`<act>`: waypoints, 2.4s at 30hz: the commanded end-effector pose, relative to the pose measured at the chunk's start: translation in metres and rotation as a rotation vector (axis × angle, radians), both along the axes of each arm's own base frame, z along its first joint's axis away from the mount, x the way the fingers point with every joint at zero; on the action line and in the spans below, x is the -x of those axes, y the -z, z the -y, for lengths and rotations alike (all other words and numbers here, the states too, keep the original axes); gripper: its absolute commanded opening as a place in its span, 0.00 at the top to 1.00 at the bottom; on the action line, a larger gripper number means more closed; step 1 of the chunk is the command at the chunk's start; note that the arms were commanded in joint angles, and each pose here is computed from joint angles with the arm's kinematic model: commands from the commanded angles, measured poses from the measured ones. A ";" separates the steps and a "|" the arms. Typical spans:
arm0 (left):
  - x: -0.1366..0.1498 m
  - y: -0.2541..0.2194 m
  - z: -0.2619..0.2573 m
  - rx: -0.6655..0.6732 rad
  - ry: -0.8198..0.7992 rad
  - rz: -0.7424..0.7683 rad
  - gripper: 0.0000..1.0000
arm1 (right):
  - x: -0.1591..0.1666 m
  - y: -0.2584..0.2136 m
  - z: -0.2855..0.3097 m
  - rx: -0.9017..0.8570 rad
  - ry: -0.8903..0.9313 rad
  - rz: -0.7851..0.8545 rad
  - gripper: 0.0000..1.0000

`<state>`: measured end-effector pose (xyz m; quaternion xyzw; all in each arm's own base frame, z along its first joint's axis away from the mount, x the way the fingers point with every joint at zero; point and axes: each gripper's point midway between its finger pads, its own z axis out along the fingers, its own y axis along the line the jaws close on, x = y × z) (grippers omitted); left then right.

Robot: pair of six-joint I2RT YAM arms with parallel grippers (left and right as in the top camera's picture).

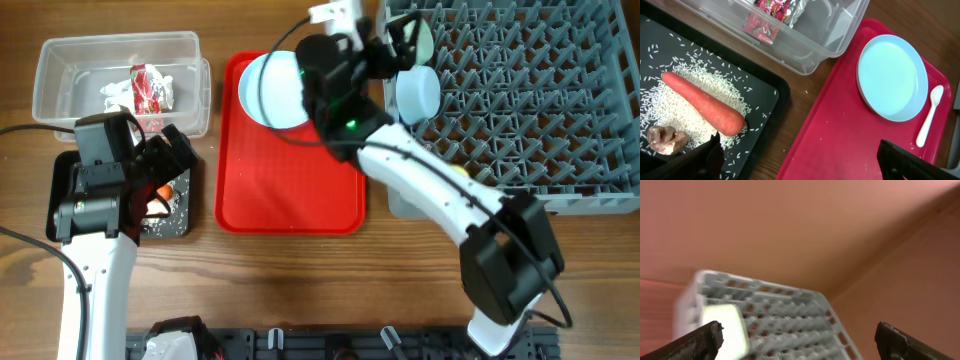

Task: Sort waste into correct bins and load items into the dishwasher rack
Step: 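Reach the right gripper to the light-blue plate and grasp its edge, then lift the light-blue plate into the dish rack and stand it upright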

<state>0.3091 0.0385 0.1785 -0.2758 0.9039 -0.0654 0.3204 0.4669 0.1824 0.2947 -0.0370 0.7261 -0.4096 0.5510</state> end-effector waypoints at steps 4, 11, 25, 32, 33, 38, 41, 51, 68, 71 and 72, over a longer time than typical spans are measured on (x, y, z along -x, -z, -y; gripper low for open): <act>-0.003 -0.006 -0.003 -0.006 -0.012 0.015 0.00 | 0.044 0.113 -0.117 -0.360 -0.504 -0.414 0.00; -0.003 -0.006 -0.003 -0.006 -0.012 0.015 0.00 | 0.062 0.107 -0.132 -0.871 -0.676 -0.624 0.00; -0.003 -0.006 -0.003 -0.006 -0.012 0.015 0.00 | 0.041 0.212 -0.124 -1.488 -0.198 -0.743 0.02; -0.003 -0.006 -0.003 -0.006 -0.012 0.015 0.00 | 0.025 0.235 -0.101 -1.438 -0.050 -0.607 0.20; -0.003 -0.006 -0.003 -0.006 -0.012 0.015 0.00 | 0.024 0.246 -0.102 -1.434 -0.043 -0.616 0.22; -0.003 -0.006 -0.003 -0.006 -0.012 0.015 0.00 | 0.025 0.287 -0.114 -1.474 -0.021 -0.679 0.28; -0.003 -0.006 -0.003 -0.006 -0.012 0.015 0.00 | 0.020 0.291 -0.116 -1.480 -0.035 -0.663 0.36; -0.003 -0.006 -0.003 -0.006 -0.012 0.015 0.00 | 0.016 0.297 -0.116 -1.476 -0.040 -0.649 0.82; -0.003 -0.006 -0.003 -0.006 -0.012 0.015 0.00 | 0.013 0.240 -0.106 -1.370 -0.254 -0.754 0.96; -0.003 -0.006 -0.003 -0.006 -0.012 0.015 0.00 | 0.011 0.192 -0.076 -1.223 -0.305 -0.689 0.96; -0.003 -0.006 -0.003 -0.006 -0.012 0.015 0.00 | 0.012 0.172 -0.064 -1.176 -0.312 -0.652 0.96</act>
